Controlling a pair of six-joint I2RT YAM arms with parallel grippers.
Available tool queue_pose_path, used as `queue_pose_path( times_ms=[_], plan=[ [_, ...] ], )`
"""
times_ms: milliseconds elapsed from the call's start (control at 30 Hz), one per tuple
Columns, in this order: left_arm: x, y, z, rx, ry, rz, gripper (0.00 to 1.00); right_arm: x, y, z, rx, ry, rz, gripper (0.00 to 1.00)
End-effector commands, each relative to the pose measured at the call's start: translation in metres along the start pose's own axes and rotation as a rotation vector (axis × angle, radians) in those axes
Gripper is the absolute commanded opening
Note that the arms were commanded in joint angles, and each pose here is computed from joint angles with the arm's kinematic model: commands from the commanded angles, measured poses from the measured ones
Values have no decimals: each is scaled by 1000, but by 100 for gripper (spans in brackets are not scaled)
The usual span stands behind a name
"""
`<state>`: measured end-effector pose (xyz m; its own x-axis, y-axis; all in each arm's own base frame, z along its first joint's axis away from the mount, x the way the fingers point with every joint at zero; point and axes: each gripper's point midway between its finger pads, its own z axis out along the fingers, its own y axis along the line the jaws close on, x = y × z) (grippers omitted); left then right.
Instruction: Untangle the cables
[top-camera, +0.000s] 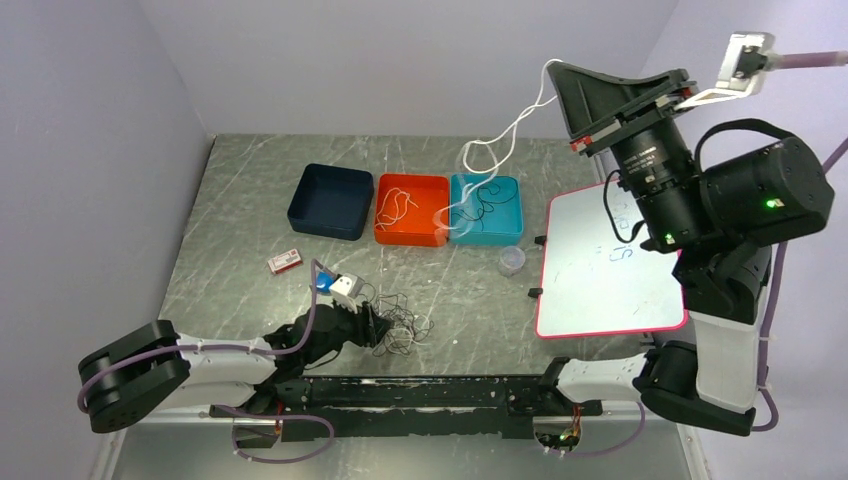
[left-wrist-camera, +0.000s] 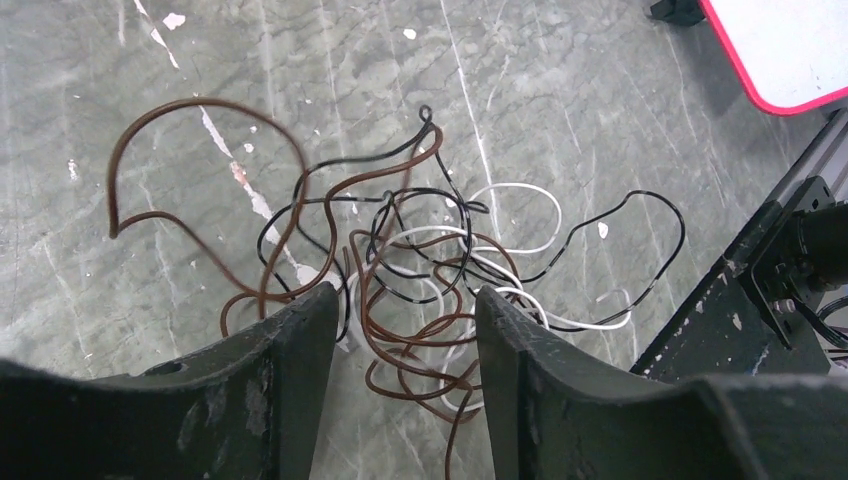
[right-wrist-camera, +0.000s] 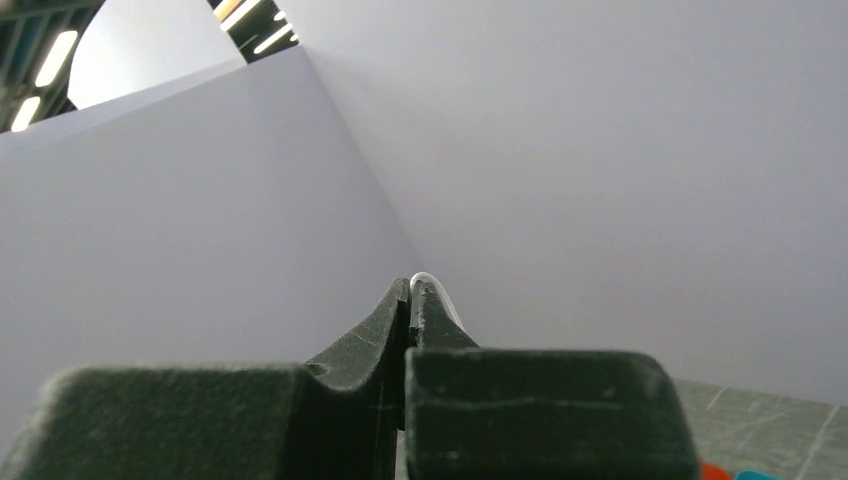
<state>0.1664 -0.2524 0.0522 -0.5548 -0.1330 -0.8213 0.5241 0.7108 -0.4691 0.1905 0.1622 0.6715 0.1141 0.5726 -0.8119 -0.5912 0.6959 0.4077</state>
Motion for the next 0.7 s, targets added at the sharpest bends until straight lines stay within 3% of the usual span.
queue_pose_path(
  times_ms=[0, 167, 433, 667],
  plan=[
    [-2, 5, -1, -22, -13, -11, 59, -26, -7, -7, 33, -73, -16, 0],
    [-2, 5, -2, -21, -11, -14, 59, -22, -13, -9, 59, -66, -30, 0],
    [-14, 0, -4, -32, -23, -25, 61, 27, -30, 9, 134, 48, -166, 0],
    [-37, -3, -15, -79, -48, -54, 84, 66, -44, 27, 182, 113, -292, 0]
  ],
)
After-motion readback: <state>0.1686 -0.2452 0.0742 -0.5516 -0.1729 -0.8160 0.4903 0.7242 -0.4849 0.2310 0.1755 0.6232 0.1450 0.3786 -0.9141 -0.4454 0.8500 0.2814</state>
